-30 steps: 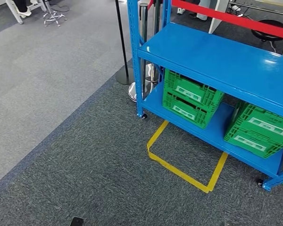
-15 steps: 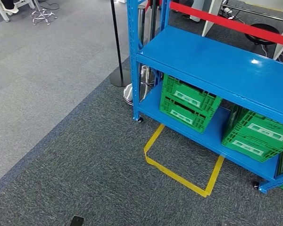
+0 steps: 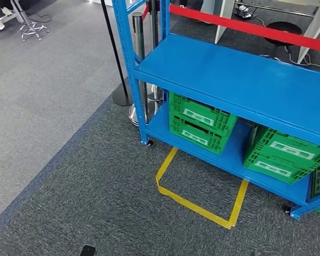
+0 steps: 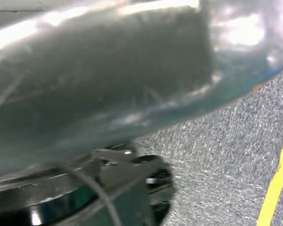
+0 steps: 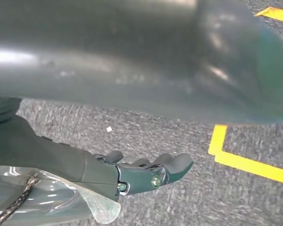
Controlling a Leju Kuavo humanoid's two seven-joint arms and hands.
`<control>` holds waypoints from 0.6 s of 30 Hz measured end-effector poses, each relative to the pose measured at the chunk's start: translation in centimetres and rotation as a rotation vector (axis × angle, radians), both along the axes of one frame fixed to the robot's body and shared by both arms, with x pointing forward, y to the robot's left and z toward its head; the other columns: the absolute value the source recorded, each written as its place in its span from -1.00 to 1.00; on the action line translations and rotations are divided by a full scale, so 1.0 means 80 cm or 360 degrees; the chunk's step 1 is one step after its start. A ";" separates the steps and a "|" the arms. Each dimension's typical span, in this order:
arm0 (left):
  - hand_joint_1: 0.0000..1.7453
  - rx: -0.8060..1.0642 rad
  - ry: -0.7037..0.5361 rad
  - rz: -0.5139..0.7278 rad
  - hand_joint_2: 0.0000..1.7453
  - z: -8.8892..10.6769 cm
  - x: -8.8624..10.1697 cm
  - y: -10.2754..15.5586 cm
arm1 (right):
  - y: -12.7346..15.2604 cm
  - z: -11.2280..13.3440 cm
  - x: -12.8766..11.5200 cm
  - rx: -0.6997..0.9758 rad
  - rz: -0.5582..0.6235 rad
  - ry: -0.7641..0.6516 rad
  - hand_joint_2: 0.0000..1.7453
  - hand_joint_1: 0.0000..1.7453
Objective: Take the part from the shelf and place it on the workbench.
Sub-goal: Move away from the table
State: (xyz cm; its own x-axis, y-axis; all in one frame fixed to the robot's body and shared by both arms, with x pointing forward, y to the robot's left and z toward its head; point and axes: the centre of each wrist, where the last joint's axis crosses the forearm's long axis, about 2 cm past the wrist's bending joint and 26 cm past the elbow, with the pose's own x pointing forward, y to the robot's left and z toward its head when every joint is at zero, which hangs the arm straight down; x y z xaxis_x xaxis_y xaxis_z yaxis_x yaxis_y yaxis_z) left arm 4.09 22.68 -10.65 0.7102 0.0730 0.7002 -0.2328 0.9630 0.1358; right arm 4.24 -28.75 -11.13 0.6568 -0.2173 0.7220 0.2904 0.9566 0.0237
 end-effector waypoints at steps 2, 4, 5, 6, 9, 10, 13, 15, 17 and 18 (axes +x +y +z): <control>-1.00 -0.0001 0.0005 0.0001 -1.00 0.000 -0.001 0.000 | 0.000 0.000 -0.001 0.0002 -0.0003 0.0003 -1.00 -1.00; -1.00 0.0001 0.0007 0.0004 -1.00 0.000 -0.001 0.000 | 0.001 0.000 -0.001 0.0005 -0.0004 0.0002 -1.00 -1.00; -1.00 0.0001 0.0010 0.0006 -1.00 0.000 -0.002 0.001 | 0.001 0.000 -0.001 0.0007 -0.0004 0.0002 -1.00 -1.00; -1.00 0.0002 0.0012 0.0008 -1.00 0.000 -0.002 0.001 | 0.001 0.000 -0.001 0.0008 -0.0004 0.0003 -1.00 -1.00; -1.00 0.0000 0.0010 0.0011 -1.00 0.000 -0.001 -0.001 | 0.000 0.000 -0.001 0.0006 -0.0004 0.0004 -1.00 -1.00; -1.00 -0.0001 0.0007 0.0011 -1.00 0.000 0.000 -0.002 | 0.000 0.000 0.000 0.0005 -0.0004 0.0000 -1.00 -1.00; -1.00 -0.0007 0.0000 0.0012 -1.00 0.001 0.003 -0.003 | 0.000 0.000 0.003 0.0005 -0.0002 -0.0007 -1.00 -1.00; -1.00 -0.0009 0.0003 0.0012 -1.00 0.001 0.001 -0.004 | 0.000 0.000 0.000 0.0005 -0.0001 0.0001 -1.00 -1.00; -1.00 -0.0010 0.0007 0.0013 -1.00 0.001 0.000 -0.004 | -0.001 0.000 -0.002 0.0003 -0.0002 0.0006 -1.00 -1.00; -1.00 -0.0010 0.0008 0.0013 -1.00 0.000 -0.001 -0.004 | -0.001 0.000 -0.002 0.0004 -0.0001 0.0007 -1.00 -1.00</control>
